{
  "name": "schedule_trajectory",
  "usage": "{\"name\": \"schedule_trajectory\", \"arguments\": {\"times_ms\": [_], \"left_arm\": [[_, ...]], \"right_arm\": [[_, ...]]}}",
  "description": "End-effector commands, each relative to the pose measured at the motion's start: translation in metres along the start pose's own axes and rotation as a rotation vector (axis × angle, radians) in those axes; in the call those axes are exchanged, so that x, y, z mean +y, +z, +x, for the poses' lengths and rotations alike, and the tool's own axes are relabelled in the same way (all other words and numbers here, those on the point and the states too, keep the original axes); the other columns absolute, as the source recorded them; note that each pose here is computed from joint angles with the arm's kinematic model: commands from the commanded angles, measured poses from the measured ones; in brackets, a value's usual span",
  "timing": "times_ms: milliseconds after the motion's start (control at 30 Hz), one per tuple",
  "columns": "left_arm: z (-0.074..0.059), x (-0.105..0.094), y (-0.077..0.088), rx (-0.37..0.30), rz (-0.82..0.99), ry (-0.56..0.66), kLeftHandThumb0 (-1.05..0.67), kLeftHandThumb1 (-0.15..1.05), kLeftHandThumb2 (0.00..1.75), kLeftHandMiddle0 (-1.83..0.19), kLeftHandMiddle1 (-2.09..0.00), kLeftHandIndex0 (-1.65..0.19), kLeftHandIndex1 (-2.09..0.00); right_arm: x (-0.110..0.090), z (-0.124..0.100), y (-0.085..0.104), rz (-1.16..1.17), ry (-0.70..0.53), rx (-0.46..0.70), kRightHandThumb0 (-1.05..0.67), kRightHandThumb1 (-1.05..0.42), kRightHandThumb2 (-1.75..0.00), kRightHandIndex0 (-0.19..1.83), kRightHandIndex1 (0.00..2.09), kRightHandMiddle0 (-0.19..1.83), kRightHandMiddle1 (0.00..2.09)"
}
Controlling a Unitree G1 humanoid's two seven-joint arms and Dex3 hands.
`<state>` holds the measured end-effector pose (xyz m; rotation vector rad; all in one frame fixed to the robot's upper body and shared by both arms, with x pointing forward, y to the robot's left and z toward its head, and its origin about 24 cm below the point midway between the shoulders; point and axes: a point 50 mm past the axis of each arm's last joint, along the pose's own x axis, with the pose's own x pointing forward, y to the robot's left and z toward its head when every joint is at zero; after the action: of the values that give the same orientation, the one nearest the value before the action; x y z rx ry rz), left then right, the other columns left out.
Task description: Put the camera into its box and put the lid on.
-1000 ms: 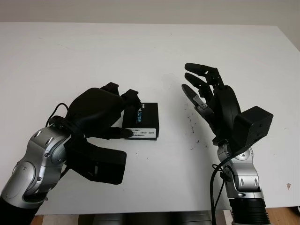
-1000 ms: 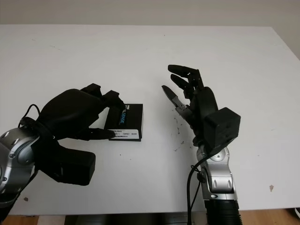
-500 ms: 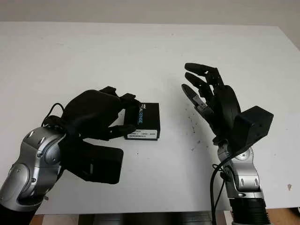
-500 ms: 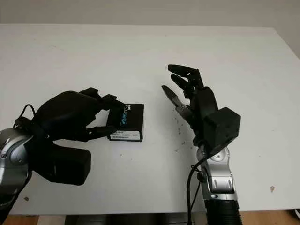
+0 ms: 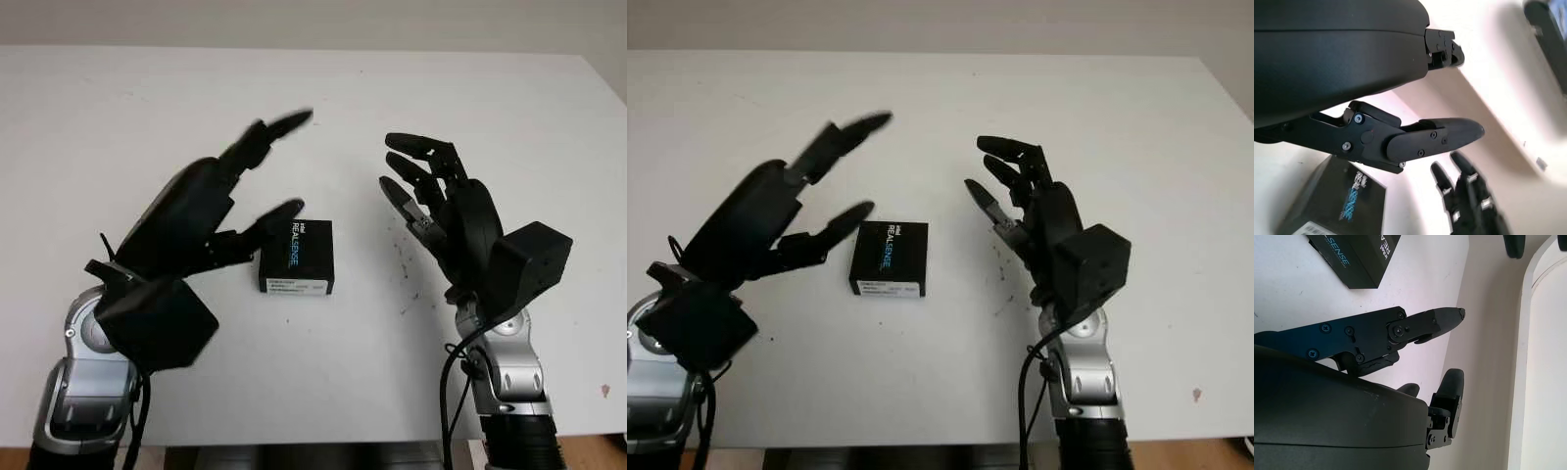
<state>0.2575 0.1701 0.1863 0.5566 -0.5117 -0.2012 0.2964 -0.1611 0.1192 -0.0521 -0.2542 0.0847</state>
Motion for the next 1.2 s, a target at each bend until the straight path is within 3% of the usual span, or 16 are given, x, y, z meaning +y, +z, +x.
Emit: {"name": "schedule_trajectory", "arguments": {"times_ms": [0, 100, 300, 433, 567, 600, 800, 1167], "left_arm": [[0.001, 0.004, -0.005, 0.020, -0.005, 0.055, -0.65, 1.05, 0.61, 0.10, -0.05, 0.16, -0.11], [0.002, 0.005, -0.017, 0.072, -0.091, 0.104, -0.67, 1.05, 0.63, 0.12, -0.04, 0.18, -0.09], [0.003, 0.007, -0.037, 0.075, -0.350, 0.250, -0.72, 1.05, 0.60, 0.19, -0.01, 0.19, -0.01], [0.001, 0.012, -0.050, 0.074, -0.427, 0.285, -0.72, 1.05, 0.65, 0.19, 0.00, 0.19, 0.00], [-0.005, 0.018, -0.064, 0.114, -0.485, 0.307, -0.75, 1.05, 0.64, 0.19, 0.00, 0.19, 0.00], [-0.007, 0.019, -0.067, 0.125, -0.490, 0.312, -0.76, 1.05, 0.63, 0.19, 0.00, 0.19, 0.00], [-0.013, 0.017, -0.077, 0.168, -0.512, 0.333, -0.75, 1.05, 0.65, 0.19, 0.00, 0.19, 0.00], [-0.019, 0.012, -0.078, 0.180, -0.524, 0.322, -0.73, 1.05, 0.63, 0.19, 0.00, 0.19, 0.00]], "right_arm": [[-0.003, -0.001, 0.002, 0.001, -0.006, -0.007, -0.57, -1.05, -0.08, 0.08, 0.62, -0.01, 1.11], [-0.003, 0.000, 0.004, -0.002, -0.015, -0.014, -0.57, -1.05, -0.09, 0.08, 0.63, 0.00, 1.12], [0.001, 0.006, 0.006, -0.009, -0.034, -0.022, -0.61, -1.05, -0.26, 0.09, 0.51, -0.06, 0.96], [0.003, 0.010, 0.010, 0.014, -0.017, -0.024, -0.68, -1.05, -0.39, 0.05, 0.27, -0.11, 0.62], [0.006, 0.016, 0.013, 0.012, 0.016, -0.049, -0.70, -1.05, -0.57, -0.17, 0.04, -0.19, 0.08], [0.007, 0.018, 0.013, 0.013, 0.015, -0.047, -0.70, -1.05, -0.59, -0.18, 0.02, -0.19, 0.04], [0.013, 0.025, 0.008, 0.074, 0.001, 0.005, -0.73, -1.05, -0.65, -0.19, 0.00, -0.19, 0.00], [0.017, 0.027, 0.003, 0.078, -0.021, 0.060, -0.76, -1.05, -0.66, -0.19, 0.00, -0.19, 0.00]]}}
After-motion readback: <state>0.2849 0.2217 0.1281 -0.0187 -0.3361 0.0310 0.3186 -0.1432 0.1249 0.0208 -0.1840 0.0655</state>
